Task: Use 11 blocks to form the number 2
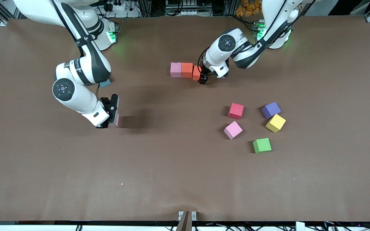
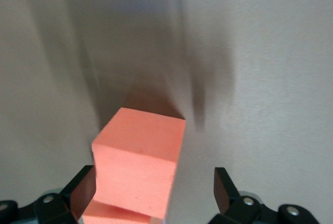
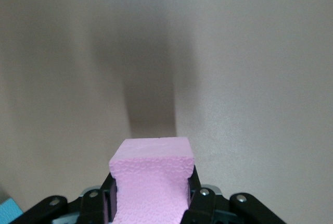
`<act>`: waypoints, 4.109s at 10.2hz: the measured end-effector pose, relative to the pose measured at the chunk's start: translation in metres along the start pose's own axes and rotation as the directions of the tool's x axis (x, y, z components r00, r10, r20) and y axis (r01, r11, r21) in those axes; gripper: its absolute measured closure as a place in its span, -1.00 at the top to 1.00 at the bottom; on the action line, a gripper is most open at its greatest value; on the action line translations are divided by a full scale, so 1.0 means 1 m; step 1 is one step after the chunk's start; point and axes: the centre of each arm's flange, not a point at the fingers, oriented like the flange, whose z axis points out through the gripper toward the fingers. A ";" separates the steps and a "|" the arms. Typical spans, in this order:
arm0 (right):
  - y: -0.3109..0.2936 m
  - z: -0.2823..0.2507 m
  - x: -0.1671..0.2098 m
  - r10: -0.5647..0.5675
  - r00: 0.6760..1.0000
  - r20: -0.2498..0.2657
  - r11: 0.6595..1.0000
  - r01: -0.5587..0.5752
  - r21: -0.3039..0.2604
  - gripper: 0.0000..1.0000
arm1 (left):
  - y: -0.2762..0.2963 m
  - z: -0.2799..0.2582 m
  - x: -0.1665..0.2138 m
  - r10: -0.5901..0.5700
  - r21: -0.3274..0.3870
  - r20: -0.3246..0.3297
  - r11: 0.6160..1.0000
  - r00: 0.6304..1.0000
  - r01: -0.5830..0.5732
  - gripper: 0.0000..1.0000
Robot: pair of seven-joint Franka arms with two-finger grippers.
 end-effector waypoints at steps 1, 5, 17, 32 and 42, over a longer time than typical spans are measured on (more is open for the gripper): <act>-0.006 -0.003 0.011 0.047 0.999 0.001 0.999 -0.047 0.001 0.06 | 0.000 -0.013 -0.006 0.006 -0.003 0.013 1.000 1.000 -0.006 1.00; -0.040 -0.011 0.070 0.183 0.983 -0.001 0.983 -0.183 -0.008 0.06 | 0.043 -0.093 0.008 0.058 0.022 0.014 0.998 0.998 -0.059 1.00; -0.217 -0.001 0.284 0.974 0.222 -0.046 0.226 -0.968 0.105 0.06 | 0.256 -0.169 0.138 0.534 0.047 -0.088 0.845 0.841 -0.532 1.00; -0.250 0.115 0.376 0.991 -0.054 -0.122 -0.051 -0.998 0.026 0.06 | 0.281 -0.117 0.145 0.776 0.111 -0.012 0.628 0.631 -0.770 1.00; -0.268 0.118 0.383 0.992 -0.016 -0.129 -0.014 -1.000 0.010 0.06 | 0.299 -0.074 0.152 0.773 0.154 -0.011 0.628 0.635 -0.762 0.97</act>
